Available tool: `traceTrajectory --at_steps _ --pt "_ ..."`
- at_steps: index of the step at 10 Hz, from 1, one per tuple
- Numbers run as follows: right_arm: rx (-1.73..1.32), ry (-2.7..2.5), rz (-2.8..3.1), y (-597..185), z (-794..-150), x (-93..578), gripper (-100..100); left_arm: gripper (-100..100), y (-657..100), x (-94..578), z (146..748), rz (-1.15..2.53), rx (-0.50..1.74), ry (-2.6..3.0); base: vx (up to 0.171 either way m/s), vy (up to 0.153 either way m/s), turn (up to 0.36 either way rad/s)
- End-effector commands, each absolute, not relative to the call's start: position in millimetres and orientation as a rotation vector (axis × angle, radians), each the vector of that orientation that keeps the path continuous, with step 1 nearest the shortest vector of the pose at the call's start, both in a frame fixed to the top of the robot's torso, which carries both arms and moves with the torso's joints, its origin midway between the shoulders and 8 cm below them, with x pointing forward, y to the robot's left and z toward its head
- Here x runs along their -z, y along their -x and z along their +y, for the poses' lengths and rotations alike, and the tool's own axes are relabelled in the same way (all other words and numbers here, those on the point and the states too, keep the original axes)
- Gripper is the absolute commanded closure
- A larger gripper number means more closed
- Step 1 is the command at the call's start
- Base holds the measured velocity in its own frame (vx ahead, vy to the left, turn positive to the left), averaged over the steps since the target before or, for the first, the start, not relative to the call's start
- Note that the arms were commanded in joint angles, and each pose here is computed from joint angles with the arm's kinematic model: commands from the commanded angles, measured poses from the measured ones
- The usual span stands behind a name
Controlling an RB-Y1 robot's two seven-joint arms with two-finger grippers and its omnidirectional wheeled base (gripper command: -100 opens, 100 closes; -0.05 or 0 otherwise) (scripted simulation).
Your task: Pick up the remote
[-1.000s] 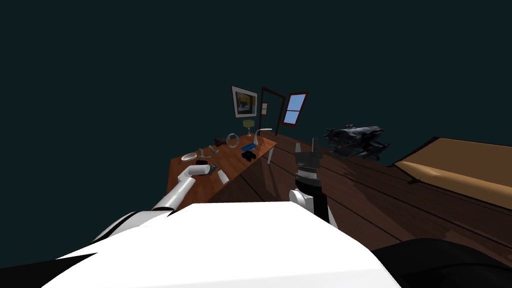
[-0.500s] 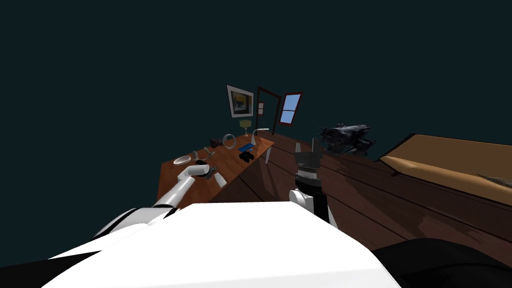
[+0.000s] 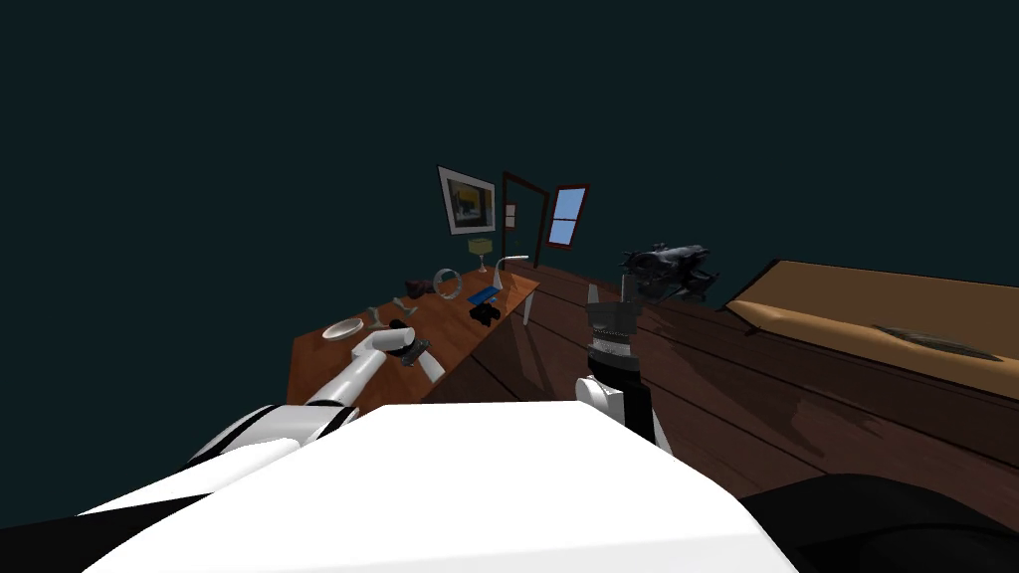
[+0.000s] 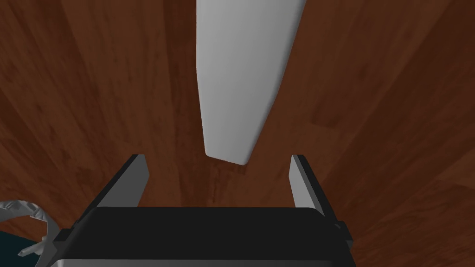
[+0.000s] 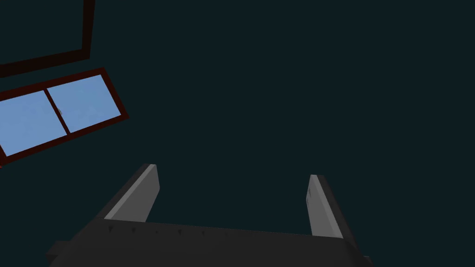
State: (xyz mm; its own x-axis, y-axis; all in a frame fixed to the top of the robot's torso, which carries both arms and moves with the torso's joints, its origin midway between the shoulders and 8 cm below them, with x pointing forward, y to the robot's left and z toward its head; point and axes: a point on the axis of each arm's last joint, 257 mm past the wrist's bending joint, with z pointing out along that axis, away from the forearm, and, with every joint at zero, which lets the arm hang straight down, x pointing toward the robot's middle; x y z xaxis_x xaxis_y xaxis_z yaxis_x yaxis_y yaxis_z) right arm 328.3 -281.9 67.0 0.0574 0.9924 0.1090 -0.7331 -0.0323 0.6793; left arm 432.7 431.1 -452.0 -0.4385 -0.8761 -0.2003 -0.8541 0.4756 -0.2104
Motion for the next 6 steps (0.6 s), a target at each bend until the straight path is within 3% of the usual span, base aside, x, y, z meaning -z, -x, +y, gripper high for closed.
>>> traceTrajectory --at_steps 1,6 --pt "-1.474 -0.682 0.486 -328 -282 -67 0 -100 -415 461 434 2.512 0.078 1.492 0.033 0.015 -0.114" --pt "-1.475 -0.682 0.486 -328 -282 -67 0 -100 -378 476 435 2.646 0.022 1.524 0.038 0.012 -0.103"
